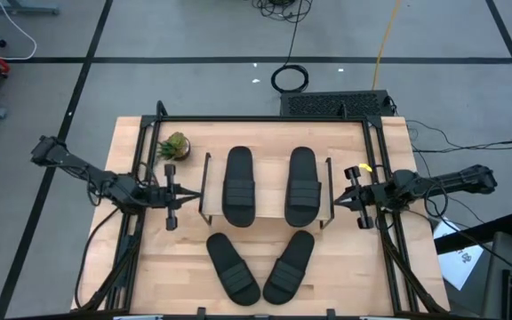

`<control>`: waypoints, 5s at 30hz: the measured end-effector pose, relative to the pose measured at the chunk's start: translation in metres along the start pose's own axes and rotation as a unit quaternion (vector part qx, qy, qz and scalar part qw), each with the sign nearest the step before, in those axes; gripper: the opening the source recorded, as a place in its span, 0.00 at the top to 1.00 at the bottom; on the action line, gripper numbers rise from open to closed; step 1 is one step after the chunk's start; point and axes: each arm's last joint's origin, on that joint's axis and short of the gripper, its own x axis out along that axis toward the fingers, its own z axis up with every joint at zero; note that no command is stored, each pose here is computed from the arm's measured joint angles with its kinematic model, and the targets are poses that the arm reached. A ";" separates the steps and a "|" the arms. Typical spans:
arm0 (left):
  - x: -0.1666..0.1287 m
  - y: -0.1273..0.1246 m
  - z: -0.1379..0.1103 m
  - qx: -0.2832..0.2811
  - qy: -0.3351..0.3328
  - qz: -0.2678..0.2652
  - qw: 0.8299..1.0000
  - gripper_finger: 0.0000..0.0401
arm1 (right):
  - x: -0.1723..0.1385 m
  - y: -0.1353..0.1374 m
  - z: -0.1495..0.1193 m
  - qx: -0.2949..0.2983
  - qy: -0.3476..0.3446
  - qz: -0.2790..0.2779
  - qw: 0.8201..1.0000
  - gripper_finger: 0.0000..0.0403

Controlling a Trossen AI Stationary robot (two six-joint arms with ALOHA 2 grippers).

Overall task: Pick and place slides into the shelf
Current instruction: Put the black slide under the shelf

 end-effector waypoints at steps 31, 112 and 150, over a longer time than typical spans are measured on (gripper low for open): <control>-0.005 -0.010 -0.011 0.012 0.038 -0.022 0.999 1.00 | 0.128 0.109 0.135 -0.002 0.360 0.128 0.924 1.00; -0.005 -0.011 -0.011 0.034 0.035 -0.032 0.998 0.98 | 0.161 0.142 -0.067 0.296 0.385 -0.033 0.874 0.99; -0.005 -0.011 -0.012 0.038 0.038 -0.034 0.998 0.98 | 0.164 0.113 -0.059 0.310 0.424 0.063 0.849 0.45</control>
